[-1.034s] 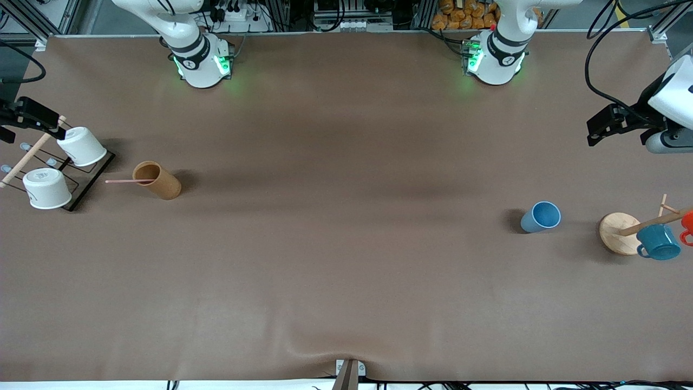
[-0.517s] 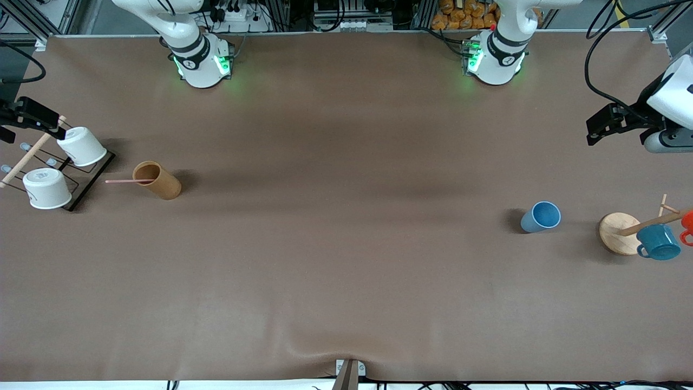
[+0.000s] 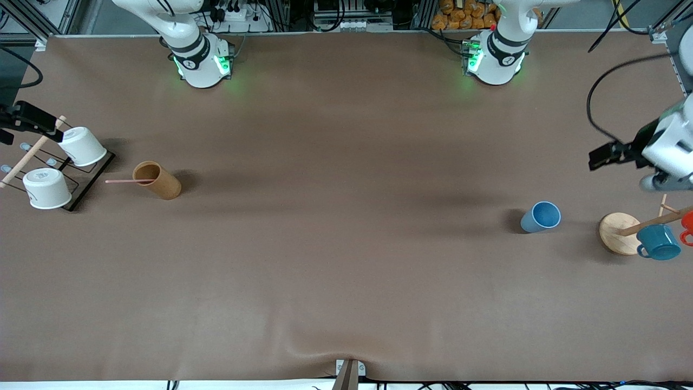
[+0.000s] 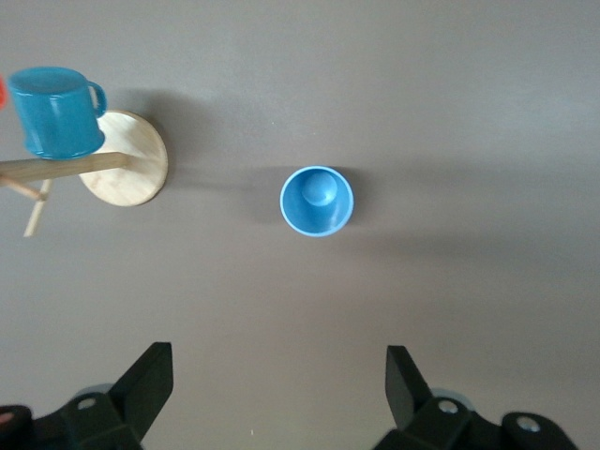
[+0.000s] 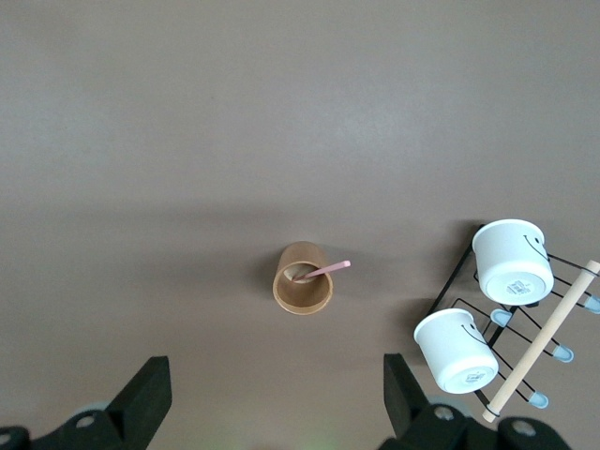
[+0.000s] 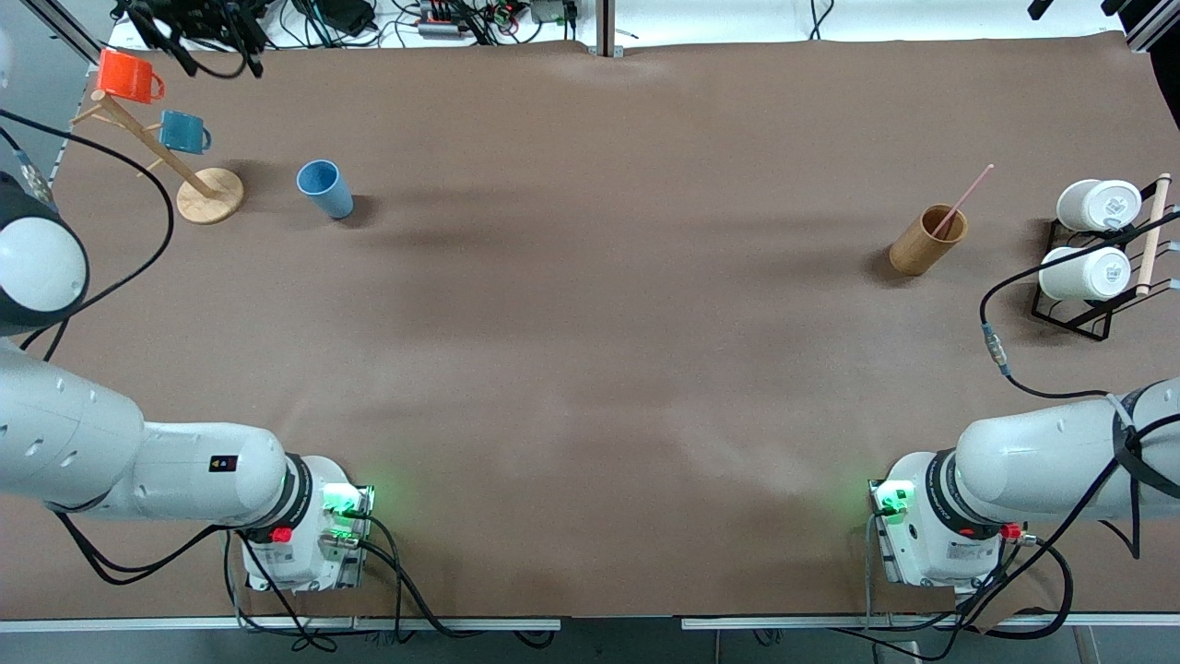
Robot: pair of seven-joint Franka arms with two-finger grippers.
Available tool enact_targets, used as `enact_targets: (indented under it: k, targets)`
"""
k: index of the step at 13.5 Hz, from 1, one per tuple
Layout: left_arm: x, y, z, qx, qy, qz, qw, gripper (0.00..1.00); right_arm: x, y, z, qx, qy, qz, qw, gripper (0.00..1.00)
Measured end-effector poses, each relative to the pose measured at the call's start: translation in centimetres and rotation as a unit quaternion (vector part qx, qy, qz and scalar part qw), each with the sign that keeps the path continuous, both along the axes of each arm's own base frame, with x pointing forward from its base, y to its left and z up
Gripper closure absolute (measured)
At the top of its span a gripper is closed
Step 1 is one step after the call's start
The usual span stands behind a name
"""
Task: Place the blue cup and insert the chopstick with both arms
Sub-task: 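Reach the left gripper to the blue cup while the right gripper reaches the chopstick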
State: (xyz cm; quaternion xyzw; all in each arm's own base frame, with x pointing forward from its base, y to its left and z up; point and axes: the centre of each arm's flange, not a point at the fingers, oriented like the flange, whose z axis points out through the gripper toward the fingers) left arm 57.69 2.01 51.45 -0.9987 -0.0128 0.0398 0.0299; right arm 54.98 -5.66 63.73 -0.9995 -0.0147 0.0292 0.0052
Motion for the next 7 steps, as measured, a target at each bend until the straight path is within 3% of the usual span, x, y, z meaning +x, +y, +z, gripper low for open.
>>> enact_targets:
  k: [4, 7]
  targets:
    - [-0.6, 0.9, -8.6, -0.002, -0.014, -0.001, 1.000, 0.00, 1.2, -0.7, -2.4, 0.001, 0.020, -0.002, 1.000, 0.00]
    - [-1.6, 2.3, -13.7, -0.004, -0.031, 0.007, 0.999, 0.00, 2.5, -1.4, -6.0, 0.005, 0.053, -0.007, 0.999, 0.00]
